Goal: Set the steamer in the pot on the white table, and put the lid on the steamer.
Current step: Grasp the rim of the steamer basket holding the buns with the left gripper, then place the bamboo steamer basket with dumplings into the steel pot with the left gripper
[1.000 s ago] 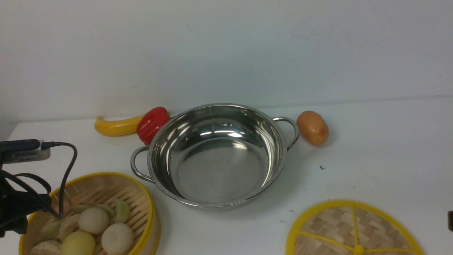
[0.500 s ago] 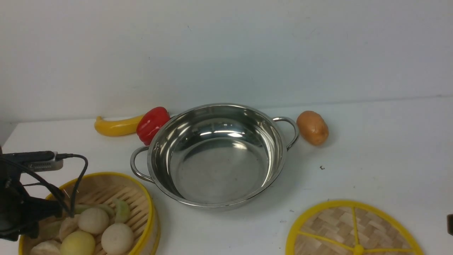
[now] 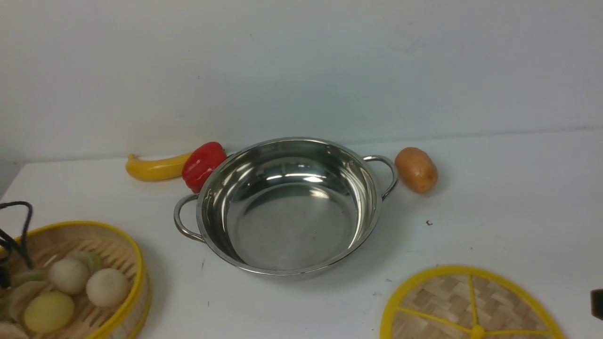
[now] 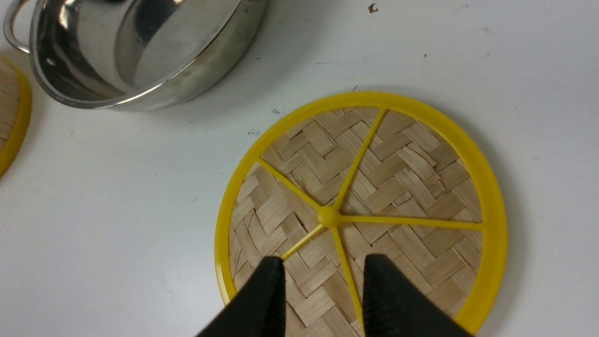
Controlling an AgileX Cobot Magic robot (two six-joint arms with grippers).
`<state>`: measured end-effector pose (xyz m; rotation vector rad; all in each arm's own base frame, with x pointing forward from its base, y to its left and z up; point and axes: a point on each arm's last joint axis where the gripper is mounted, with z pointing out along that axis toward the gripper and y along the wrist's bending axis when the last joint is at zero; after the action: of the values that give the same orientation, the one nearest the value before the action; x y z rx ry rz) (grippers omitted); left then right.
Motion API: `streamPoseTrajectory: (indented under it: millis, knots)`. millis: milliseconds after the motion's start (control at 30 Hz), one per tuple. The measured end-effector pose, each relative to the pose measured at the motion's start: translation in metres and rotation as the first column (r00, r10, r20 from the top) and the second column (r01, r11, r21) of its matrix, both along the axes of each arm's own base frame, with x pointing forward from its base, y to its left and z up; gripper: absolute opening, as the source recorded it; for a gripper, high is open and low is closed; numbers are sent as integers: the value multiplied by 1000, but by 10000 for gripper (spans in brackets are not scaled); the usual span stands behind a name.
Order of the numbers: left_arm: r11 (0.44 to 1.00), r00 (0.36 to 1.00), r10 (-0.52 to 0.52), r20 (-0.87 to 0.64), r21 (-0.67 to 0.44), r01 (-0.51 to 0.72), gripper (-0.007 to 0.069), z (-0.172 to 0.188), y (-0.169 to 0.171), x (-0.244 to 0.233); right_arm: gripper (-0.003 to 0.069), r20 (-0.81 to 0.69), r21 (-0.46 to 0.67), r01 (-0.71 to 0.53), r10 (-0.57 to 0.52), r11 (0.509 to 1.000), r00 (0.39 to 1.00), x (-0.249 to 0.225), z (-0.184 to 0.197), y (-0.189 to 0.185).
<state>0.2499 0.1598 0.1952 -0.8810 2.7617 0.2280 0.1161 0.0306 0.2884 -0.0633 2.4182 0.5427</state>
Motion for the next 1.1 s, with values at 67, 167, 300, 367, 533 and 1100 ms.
streamPoseTrajectory:
  millis: [67, 167, 300, 367, 533, 1100]
  knots:
    - [1000, 1000, -24, 11, 17, 24, 39, 17, 4, -2, 248, -3, 0, -2, 2, 1000, 1000, 0, 0, 0]
    - [997, 996, -80, 34, 18, 79, 41, 48, 4, 2, 248, -8, 1, -5, 5, 1000, 1000, -1, 0, 0]
    - [985, 983, -170, 72, -1, 170, 41, 87, -7, 18, 248, -13, 1, -9, 9, 1000, 1000, -1, -1, 1]
    - [978, 974, -207, 96, 5, 207, 41, 105, -13, 26, 248, -22, 2, -22, 22, 1000, 1000, 0, -2, 2]
    - [942, 924, -335, 184, 37, 334, 41, 150, -46, 59, 248, -72, -16, -84, 82, 996, 994, 5, -8, 7]
    - [673, 673, -728, 127, -51, 738, 41, 75, -251, 202, 248, -112, -35, -110, 106, 993, 988, 16, -16, 10]
